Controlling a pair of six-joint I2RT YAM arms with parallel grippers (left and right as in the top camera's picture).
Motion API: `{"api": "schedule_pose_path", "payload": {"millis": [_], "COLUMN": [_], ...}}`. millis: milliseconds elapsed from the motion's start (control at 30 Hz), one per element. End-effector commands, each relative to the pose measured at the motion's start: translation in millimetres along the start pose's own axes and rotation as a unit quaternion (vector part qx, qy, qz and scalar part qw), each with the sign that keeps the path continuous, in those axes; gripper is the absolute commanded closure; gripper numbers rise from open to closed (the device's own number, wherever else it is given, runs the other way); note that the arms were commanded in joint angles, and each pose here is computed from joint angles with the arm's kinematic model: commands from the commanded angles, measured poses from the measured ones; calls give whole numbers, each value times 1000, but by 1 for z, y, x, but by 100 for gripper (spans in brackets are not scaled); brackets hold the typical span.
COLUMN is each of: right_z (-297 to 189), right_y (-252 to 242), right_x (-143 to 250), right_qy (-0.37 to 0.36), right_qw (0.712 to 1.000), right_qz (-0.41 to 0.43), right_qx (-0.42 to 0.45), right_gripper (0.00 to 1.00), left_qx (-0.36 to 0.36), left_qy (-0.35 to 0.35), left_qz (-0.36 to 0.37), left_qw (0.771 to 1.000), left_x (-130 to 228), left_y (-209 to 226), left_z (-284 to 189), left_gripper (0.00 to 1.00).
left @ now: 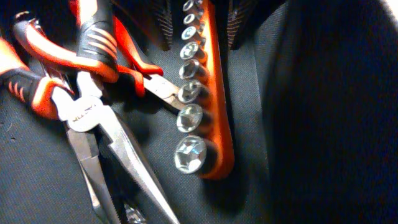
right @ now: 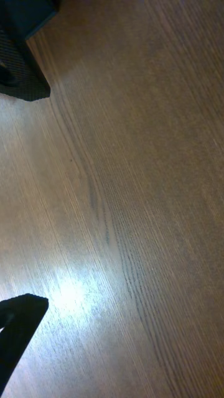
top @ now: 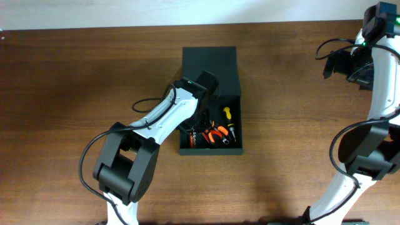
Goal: Pack container
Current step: 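Lower the socket strip into the box's left side and release, then withdraw the left gripper and raise both arms beside the box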
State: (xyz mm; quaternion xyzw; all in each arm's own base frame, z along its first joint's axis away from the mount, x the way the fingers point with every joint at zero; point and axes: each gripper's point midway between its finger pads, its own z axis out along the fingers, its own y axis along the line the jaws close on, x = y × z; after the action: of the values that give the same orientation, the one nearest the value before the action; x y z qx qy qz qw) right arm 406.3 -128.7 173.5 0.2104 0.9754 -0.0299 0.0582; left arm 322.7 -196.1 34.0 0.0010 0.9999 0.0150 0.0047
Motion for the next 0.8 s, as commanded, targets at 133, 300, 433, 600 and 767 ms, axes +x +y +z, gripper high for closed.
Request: {"api": "schedule_pose_path", "payload": {"millis": [133,300,433,600,767], "right_z": [0,0,0,0,0], "right_y": [2,2,2,2,2], "right_x": [1,1,1,1,1], "right_qy": [2,2,2,2,2], "right_qw": [1000,1000,1000,1000,1000], "right_qz": [2,2,2,2,2], "right_qx": [-1,-1,-1,-1,-1], "right_gripper": [1,1,1,1,1], "left_qx": [-10,-12,-3,-25,-13], "left_qy": [-7,-28,-47,-85,-130], "left_qz": [17,37,58,57,54], "left_qw": [1000,999,997,994,990], "left_x": [-6,-20,-33,-51,-62], "left_y": [6,5,-2,4,4], "left_z": [1,-13,-42,-90,-155], "left_gripper": [62,60,59,58,23]}}
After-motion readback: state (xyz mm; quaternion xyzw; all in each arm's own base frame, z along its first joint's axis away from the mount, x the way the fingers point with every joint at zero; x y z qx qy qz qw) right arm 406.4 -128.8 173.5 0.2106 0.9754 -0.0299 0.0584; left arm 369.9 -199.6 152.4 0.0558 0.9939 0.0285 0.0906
